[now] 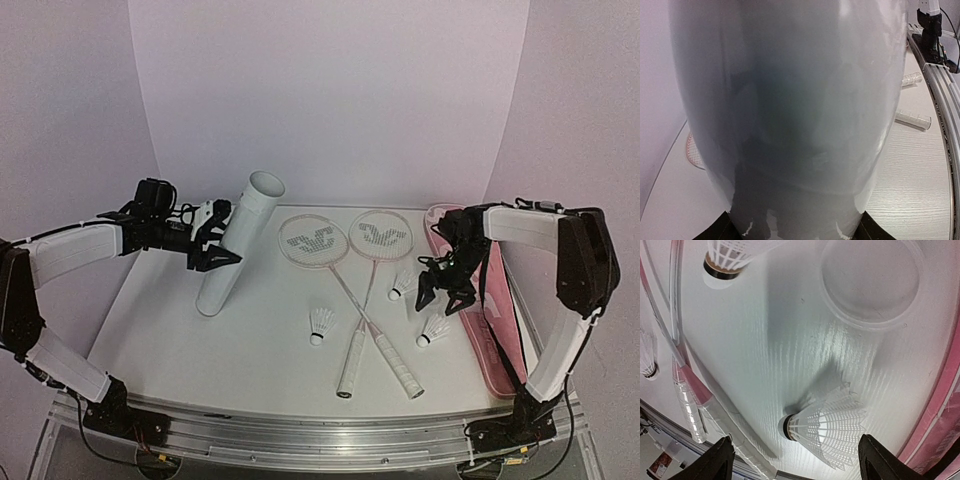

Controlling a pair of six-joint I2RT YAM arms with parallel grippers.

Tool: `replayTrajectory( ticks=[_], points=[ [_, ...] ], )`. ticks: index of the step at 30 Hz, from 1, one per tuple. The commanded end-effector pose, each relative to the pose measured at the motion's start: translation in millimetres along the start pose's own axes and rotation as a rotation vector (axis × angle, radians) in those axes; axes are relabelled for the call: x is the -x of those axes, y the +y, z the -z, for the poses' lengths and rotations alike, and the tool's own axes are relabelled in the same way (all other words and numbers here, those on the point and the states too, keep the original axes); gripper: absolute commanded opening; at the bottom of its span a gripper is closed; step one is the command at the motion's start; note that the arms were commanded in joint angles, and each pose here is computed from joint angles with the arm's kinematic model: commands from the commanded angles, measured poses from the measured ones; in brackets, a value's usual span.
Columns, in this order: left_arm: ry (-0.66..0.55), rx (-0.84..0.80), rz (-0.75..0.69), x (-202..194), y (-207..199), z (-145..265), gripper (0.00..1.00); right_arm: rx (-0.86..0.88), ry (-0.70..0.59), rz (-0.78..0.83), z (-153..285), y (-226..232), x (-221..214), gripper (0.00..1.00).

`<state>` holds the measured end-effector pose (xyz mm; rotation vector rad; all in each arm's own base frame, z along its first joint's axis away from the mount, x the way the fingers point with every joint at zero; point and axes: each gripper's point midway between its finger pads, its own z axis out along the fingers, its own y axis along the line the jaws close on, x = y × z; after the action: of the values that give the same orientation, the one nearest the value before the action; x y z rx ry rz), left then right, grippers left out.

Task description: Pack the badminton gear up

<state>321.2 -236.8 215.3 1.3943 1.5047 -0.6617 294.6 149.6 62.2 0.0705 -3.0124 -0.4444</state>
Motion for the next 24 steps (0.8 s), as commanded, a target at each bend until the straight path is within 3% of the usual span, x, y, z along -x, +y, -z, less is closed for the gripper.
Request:
replayTrajectory(
  ticks=[1,4,7,9,12,14,19,24],
  points=[
    [-0.018,-0.018,-0.014,7.9,-8.5,6.0,0.30,-0.036,0.046,-0.001,8.3,-10.7,-19.1,0.85],
    [-0.023,-0.019,-0.008,8.6,-7.3,5.4,0.30,-0.016,0.075,-0.007,1.5,-11.9,-26.4,0.82],
    [-0.027,-0.017,-0.009,9.4,-5.3,4.4,0.30,0.013,0.122,-0.009,-12.1,-13.3,-30.0,0.72],
    [-0.027,-0.017,-0.010,10.0,-4.4,4.1,0.30,0.024,0.131,-0.015,-18.2,-16.3,-26.0,0.56],
    [-0.025,-0.020,-0.013,10.0,-4.9,4.3,0.30,0.075,0.100,-0.026,-13.0,-12.3,-16.9,0.14],
    [-0.021,-0.023,-0.015,8.4,-6.7,4.5,0.30,0.107,0.082,-0.020,-6.1,-5.3,-14.9,0.00],
    [0.003,-0.052,-0.025,-2.0,-15.7,2.3,0.31,0.214,0.028,-0.033,30.0,21.8,-14.9,0.00],
    [0.074,-0.083,0.000,-18.0,-21.2,-3.1,0.30,0.289,-0.235,0.132,129.1,95.6,-7.5,0.00]
  ],
)
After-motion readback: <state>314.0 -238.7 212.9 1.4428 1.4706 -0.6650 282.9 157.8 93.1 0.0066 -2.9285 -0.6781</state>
